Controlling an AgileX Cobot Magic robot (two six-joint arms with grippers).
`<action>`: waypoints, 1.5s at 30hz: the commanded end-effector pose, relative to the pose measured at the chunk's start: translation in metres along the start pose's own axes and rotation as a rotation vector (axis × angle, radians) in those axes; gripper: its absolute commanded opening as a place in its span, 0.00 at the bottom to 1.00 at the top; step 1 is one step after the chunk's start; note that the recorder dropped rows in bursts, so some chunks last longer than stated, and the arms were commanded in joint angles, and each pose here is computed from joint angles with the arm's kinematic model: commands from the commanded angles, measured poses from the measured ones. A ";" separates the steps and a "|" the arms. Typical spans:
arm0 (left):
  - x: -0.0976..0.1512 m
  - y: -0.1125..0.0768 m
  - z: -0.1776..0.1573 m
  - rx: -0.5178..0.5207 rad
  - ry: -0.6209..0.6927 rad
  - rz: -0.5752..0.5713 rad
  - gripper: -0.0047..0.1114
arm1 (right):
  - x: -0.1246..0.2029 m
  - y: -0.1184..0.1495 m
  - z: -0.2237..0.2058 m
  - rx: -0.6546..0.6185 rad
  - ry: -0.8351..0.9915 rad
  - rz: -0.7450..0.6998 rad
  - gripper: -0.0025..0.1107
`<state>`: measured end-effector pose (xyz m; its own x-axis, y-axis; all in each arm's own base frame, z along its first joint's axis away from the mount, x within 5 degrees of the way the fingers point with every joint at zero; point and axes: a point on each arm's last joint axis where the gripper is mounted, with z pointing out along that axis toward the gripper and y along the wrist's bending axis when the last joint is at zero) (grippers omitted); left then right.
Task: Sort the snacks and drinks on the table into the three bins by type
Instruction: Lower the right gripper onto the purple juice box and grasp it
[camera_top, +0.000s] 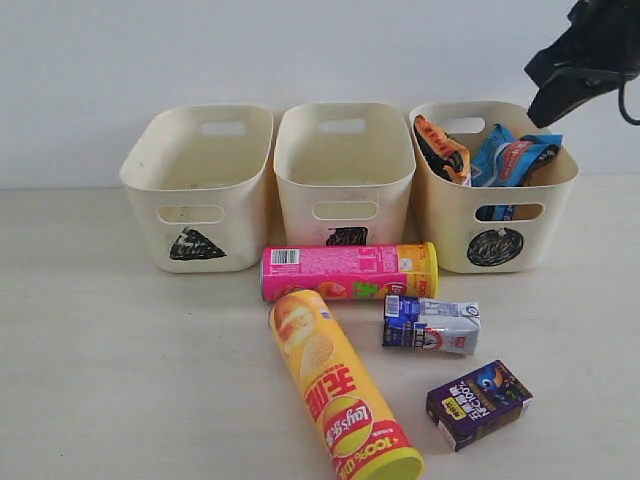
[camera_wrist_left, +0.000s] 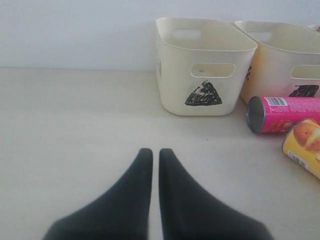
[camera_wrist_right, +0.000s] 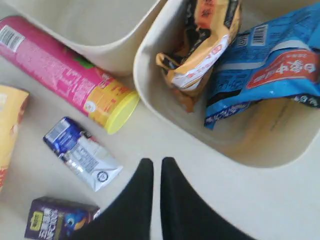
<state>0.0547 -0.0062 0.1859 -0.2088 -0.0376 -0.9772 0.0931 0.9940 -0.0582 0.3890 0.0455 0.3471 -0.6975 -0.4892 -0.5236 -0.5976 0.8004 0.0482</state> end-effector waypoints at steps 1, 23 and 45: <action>-0.002 0.000 -0.001 -0.002 -0.015 -0.005 0.07 | 0.024 0.038 -0.004 -0.068 0.067 -0.160 0.02; -0.002 0.000 -0.001 -0.002 -0.015 -0.005 0.07 | 0.126 0.144 0.089 -0.374 0.366 -1.029 0.62; -0.002 0.000 -0.001 -0.002 -0.016 -0.005 0.07 | 0.135 0.129 0.142 -0.221 0.284 -1.253 0.63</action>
<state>0.0547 -0.0062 0.1859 -0.2088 -0.0376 -0.9772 0.0931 0.9940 -0.0582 0.2728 0.1318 0.1675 0.3253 -0.9372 -0.1259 -0.9357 -0.2999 -0.1856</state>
